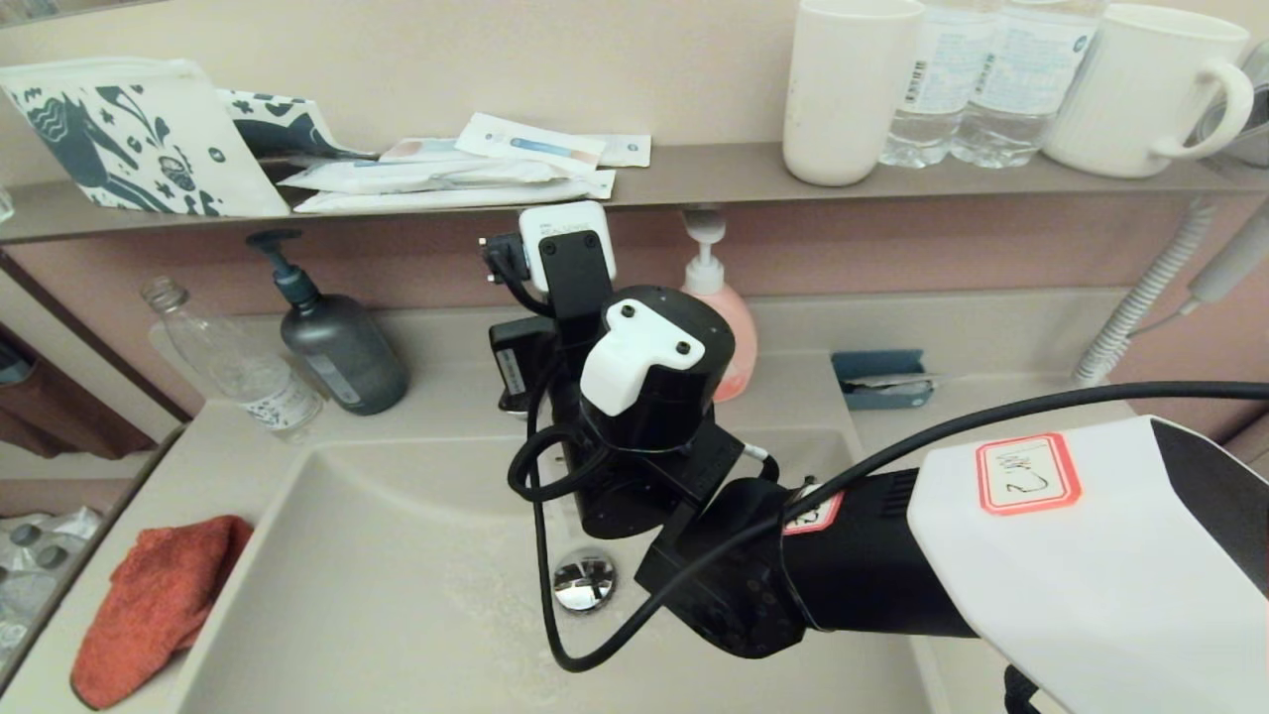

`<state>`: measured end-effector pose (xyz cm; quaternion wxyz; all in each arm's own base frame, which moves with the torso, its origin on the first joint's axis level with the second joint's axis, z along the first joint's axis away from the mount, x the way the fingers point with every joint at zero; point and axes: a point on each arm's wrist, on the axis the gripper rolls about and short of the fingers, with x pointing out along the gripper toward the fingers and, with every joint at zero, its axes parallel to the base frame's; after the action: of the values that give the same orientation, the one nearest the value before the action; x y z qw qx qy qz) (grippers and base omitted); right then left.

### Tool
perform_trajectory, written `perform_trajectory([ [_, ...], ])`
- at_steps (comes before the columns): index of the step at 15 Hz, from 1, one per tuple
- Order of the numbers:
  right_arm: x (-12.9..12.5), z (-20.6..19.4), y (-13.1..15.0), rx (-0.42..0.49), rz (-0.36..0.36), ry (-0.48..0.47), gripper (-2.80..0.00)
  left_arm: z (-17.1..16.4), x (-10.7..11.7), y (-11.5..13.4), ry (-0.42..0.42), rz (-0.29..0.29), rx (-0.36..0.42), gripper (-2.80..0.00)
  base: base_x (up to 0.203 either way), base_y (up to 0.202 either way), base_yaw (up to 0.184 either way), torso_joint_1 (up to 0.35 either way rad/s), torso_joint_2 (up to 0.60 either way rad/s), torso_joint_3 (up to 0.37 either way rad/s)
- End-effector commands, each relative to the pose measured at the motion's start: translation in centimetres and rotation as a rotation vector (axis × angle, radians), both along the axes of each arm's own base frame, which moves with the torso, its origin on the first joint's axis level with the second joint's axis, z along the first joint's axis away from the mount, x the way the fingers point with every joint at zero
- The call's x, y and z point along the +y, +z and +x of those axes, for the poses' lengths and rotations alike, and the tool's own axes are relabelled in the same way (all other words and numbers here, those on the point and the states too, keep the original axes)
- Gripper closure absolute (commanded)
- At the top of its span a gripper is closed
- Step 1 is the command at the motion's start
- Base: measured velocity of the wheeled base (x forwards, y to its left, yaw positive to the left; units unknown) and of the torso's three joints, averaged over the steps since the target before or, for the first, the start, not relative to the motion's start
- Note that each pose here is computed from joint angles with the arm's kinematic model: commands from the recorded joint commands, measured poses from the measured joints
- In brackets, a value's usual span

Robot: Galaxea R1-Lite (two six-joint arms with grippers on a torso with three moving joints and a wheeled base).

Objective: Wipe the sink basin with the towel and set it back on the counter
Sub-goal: Turn on the faucet

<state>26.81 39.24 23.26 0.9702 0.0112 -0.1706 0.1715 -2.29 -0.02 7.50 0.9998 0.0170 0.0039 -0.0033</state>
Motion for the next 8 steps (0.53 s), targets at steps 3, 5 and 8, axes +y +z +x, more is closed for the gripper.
perform_trajectory([
  [3, -0.61, -0.42, 1.46, -0.022, 0.017, -0.006, 0.0, 0.0, 0.0, -0.01, 0.0, 0.0, 0.0, 0.0, 0.0, 0.0, 0.0, 0.0, 0.0, 0.0],
  [5, -0.65, -0.36, 1.53, -0.024, 0.019, -0.006, 0.0, 0.0, 0.0, -0.01, 0.0, 0.0, 0.0, 0.0, 0.0, 0.0, 0.0, 0.0, 0.0, 0.0],
  [8, -0.75, 0.13, 1.33, -0.023, 0.012, -0.01, 0.0, 0.0, 0.0, -0.01, 0.0, 0.0, 0.0, 0.0, 0.0, 0.0, 0.0, 0.0, 0.0, 0.0],
])
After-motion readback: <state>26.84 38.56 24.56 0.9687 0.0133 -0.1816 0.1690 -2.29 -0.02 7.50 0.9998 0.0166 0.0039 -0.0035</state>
